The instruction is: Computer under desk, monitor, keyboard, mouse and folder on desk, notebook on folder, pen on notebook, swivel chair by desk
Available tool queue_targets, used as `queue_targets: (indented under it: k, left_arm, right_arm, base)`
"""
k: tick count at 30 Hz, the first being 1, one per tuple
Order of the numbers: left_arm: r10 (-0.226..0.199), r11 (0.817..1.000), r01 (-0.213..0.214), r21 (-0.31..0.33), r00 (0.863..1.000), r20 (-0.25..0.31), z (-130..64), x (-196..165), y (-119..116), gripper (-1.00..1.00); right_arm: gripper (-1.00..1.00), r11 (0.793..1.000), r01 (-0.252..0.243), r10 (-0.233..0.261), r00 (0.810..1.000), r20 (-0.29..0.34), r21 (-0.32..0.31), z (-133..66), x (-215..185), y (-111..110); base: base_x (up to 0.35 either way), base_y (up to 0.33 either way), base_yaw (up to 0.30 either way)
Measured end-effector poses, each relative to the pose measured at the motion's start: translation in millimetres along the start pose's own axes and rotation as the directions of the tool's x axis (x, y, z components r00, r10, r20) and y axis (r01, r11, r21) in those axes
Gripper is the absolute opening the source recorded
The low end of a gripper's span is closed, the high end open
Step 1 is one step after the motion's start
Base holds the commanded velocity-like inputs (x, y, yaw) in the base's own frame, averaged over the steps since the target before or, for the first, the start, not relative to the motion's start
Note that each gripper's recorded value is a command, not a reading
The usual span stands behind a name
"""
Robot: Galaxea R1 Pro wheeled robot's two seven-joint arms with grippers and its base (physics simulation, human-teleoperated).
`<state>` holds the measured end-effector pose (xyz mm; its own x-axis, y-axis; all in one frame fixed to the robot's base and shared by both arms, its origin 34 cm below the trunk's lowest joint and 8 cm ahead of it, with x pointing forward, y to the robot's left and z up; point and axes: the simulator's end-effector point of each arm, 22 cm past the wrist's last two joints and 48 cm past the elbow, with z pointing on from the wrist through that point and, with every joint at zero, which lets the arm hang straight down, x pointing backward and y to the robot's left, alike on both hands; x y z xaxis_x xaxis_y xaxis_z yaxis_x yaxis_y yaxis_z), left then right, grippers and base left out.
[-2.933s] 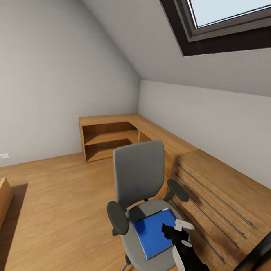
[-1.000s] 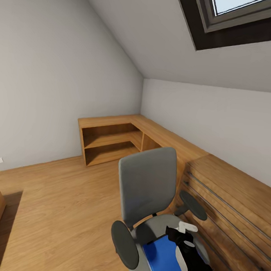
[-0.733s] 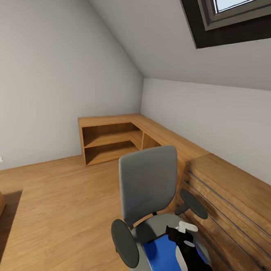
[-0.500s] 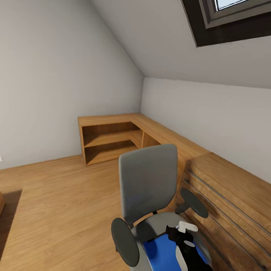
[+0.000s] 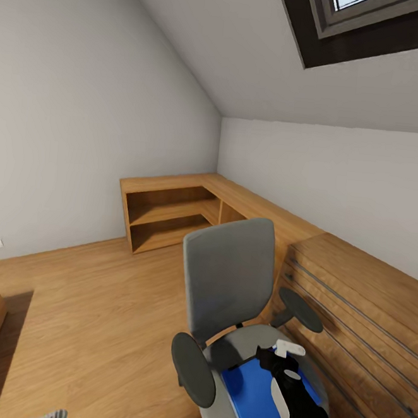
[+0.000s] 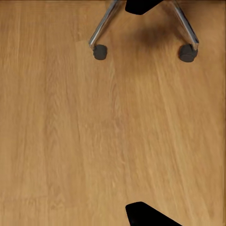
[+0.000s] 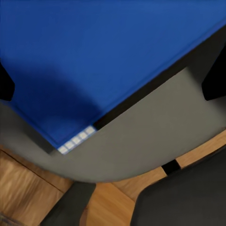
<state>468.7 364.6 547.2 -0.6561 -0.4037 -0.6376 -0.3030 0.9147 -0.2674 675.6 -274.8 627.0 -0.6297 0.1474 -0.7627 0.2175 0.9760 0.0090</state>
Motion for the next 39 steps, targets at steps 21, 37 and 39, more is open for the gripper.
queue_targets:
  k: [21, 37, 39]
  left_arm:
    - [-0.073, 0.997, 0.073, -0.003, 0.997, -0.012, 1.6, 20, -14, 1.0]
    - [-0.069, 0.998, 0.069, -0.011, 0.997, 0.023, 1.6, 14, -11, 1.0]
    - [-0.069, 0.997, 0.07, -0.012, 0.997, 0.023, 3.9, 16, -10, 1.0]
  right_arm:
    - [1.0, 1.0, -0.004, 0.004, 0.999, 0.041, 0.004, -1.4, -22, -2]
    - [1.0, 1.0, 0.004, -0.004, 0.999, -0.038, 0.003, -0.9, -4, -2]
    - [1.0, 1.0, 0.005, -0.005, 0.999, -0.047, 0.001, 1.1, 1, -2]
  base:
    - [0.065, 0.0, 0.0]
    - [0.027, 0.0, 0.0]
    - [0.001, 0.0, 0.0]
